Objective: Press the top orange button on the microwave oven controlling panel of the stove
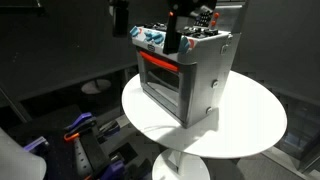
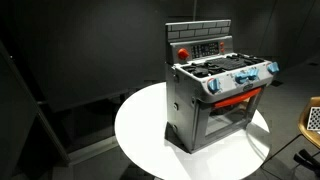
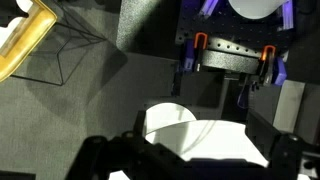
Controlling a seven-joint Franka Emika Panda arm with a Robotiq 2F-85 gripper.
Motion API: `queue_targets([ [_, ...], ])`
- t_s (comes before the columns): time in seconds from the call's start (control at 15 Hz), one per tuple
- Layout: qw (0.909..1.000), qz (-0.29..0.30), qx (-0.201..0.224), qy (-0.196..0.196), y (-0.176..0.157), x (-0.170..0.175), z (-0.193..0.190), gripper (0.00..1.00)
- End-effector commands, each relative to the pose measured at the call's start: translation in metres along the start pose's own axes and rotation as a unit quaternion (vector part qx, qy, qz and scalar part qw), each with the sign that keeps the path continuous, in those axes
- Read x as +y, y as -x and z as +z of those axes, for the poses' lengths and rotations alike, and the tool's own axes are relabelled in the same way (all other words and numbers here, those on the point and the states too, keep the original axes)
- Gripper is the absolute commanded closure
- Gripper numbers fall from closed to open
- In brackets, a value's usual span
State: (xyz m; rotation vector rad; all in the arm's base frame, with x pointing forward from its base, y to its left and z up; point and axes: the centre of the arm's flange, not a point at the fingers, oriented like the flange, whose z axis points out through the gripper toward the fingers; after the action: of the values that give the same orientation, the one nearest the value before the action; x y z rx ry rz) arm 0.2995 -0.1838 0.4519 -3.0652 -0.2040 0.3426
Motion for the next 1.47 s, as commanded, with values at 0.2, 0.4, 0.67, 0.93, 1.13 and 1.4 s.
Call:
queue_targets([
  [0.2,0.9997,0.010,0.019,0.007,-0.012,-0.002,-0.005,0.00],
  [0.4,0.9988,0.017,0.044,0.010,-0.028,-0.006,-0.015,0.00],
  [0.67,0.9964,0.022,0.080,0.017,-0.059,-0.018,-0.030,0.00],
  [0.93,0.9911,0.031,0.123,0.040,-0.098,-0.037,-0.047,0.00],
  [1.13,0.9866,0.038,0.149,0.055,-0.131,-0.048,-0.058,0.00],
  [1.4,0.9814,0.052,0.172,0.069,-0.179,-0.055,-0.065,0.00],
])
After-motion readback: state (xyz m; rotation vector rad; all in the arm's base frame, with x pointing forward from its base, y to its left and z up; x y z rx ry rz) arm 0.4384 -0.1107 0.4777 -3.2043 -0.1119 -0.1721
